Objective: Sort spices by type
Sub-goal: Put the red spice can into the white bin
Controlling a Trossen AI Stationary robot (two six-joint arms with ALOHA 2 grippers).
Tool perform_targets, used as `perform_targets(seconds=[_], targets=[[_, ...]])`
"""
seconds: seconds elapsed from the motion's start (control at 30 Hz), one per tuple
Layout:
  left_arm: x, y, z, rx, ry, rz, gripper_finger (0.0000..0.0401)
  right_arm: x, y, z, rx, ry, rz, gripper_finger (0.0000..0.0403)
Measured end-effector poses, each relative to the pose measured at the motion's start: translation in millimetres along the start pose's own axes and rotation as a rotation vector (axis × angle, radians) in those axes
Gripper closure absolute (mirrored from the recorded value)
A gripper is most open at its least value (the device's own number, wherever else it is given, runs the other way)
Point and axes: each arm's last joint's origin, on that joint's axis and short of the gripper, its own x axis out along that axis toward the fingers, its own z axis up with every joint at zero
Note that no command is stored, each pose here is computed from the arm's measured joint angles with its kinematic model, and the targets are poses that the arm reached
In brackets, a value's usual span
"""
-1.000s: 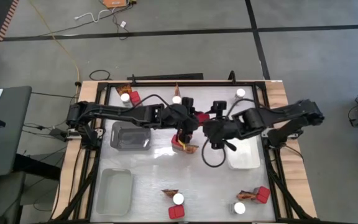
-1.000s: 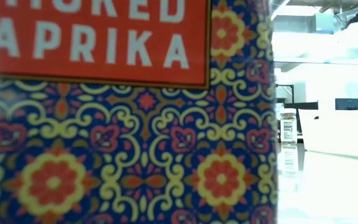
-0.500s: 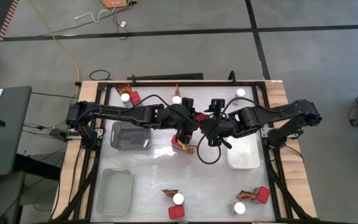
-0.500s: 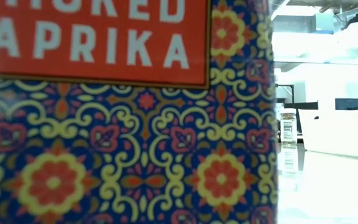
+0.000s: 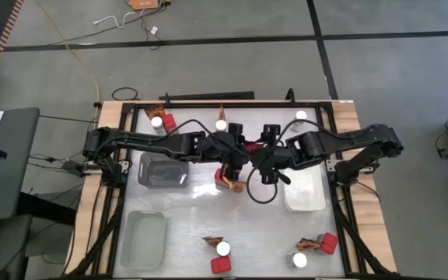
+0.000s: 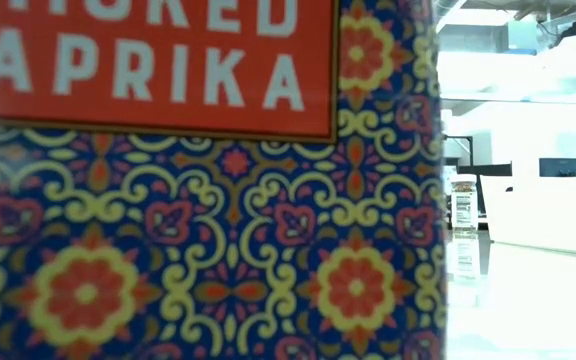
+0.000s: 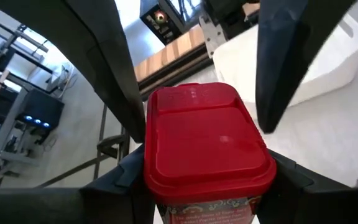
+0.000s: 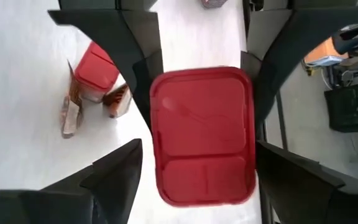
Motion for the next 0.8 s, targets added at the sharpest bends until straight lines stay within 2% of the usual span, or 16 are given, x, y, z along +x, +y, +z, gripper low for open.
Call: perform_targets(seconds=[0.17, 0.4, 0.8], targets=[[0.2, -0.8, -0.2, -0.011, 0.0, -0.009, 0.0203, -0.5, 0.5, -0.1, -0.01, 0.0, 0.0, 0.0092], [0.5, -1.7, -0.2, -0.019, -0.007, -0.024, 0.0201, 1.1, 2.0, -1.9, -0.052, 0.027, 0.003, 0.0162], [0.3, -2.6, 0.5, -0.099, -0.012, -0.034, 0.0188, -0.1, 4.5, -1.5, -0.061, 0.022, 0.007, 0.0162]])
